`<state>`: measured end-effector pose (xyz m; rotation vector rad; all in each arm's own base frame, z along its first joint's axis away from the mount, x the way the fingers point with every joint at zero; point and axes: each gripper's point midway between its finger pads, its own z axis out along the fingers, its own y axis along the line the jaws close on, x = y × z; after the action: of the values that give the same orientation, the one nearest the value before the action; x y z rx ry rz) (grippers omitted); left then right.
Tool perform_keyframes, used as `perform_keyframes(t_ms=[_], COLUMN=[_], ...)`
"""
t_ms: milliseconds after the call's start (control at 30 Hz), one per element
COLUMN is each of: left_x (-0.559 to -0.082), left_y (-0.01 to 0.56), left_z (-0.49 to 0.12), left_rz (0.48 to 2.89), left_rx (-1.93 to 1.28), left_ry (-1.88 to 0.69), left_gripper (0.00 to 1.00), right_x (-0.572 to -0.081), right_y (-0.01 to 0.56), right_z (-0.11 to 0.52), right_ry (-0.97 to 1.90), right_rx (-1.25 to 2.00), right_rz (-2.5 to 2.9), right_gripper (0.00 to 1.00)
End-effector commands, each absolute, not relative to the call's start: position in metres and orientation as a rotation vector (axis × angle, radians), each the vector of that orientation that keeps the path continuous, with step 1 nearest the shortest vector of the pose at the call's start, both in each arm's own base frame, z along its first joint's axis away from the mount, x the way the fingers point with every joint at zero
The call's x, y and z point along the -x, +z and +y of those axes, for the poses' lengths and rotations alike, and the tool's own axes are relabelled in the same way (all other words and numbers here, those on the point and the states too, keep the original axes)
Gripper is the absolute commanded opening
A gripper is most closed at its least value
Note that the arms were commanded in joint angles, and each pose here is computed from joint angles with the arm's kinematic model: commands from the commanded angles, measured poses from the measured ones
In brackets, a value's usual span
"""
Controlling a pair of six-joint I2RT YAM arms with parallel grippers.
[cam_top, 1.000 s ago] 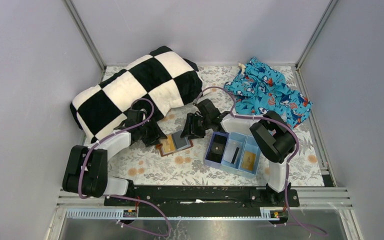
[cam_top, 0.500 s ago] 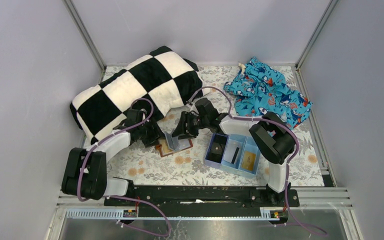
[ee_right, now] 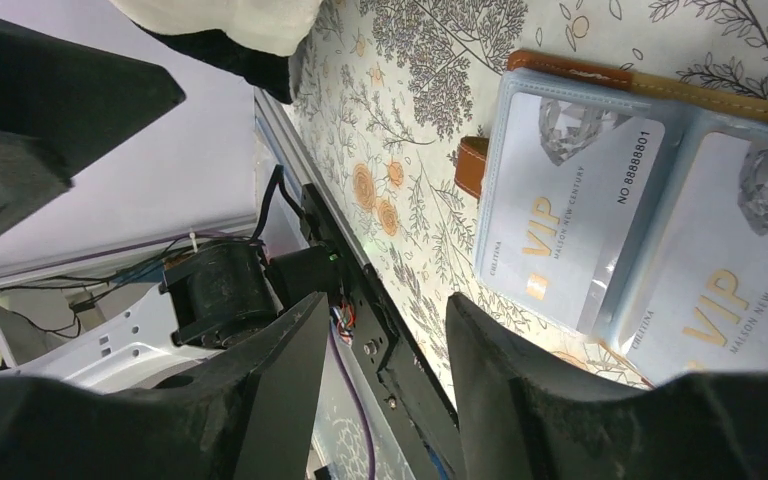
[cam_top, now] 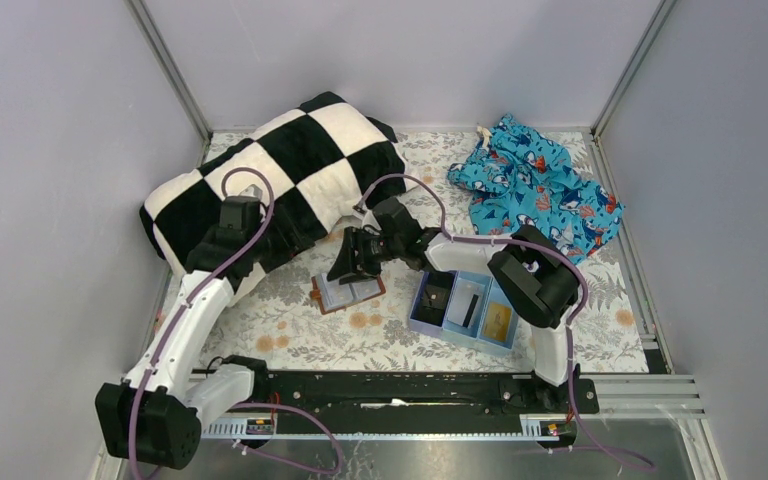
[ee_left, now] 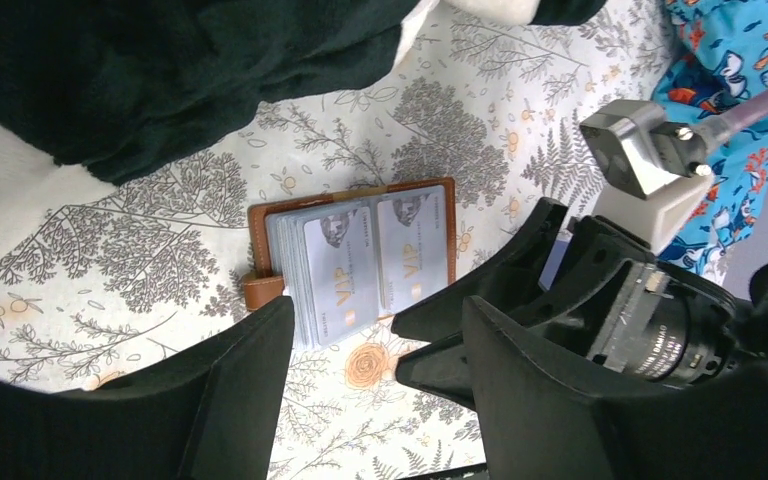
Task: Take the credit cards out of the card holder
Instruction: Remove the credit card from the card holder.
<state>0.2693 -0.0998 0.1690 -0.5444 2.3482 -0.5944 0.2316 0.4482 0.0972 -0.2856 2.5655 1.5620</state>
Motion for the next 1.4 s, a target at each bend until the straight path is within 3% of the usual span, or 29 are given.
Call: perform_keyframes(t_ms=[0, 433, 933, 1367], left_x=[-0.270, -0.272, -0.260, -0.253], left_y=[0.166, 0.131, 0.045, 0.013], left_z=[-0.100, -0.162, -0.142, -0.141], left_rz=[2.369, 2.447, 2.633, 2.706], left_rx=[0.564, 0.437, 0.608, 0.629], left_ry=[-0.598, -1.015, -0.803, -0.780], left_gripper=[0.67, 0.65, 0.64, 0.63], right_x=[-0.234, -0.284, -0.284, -0.291], right_y=[0.126, 0.070, 0.036, 0.058], right_z=[0.453, 0.370, 0.370, 0.356], right_ry=[1.570, 1.202, 1.149, 1.102], right_rx=[0.370, 0.139, 0.168, 0.081], right_rz=[2.483, 2.622, 2.707, 2.574], right_gripper=[0.54, 0.47, 0.50, 0.53])
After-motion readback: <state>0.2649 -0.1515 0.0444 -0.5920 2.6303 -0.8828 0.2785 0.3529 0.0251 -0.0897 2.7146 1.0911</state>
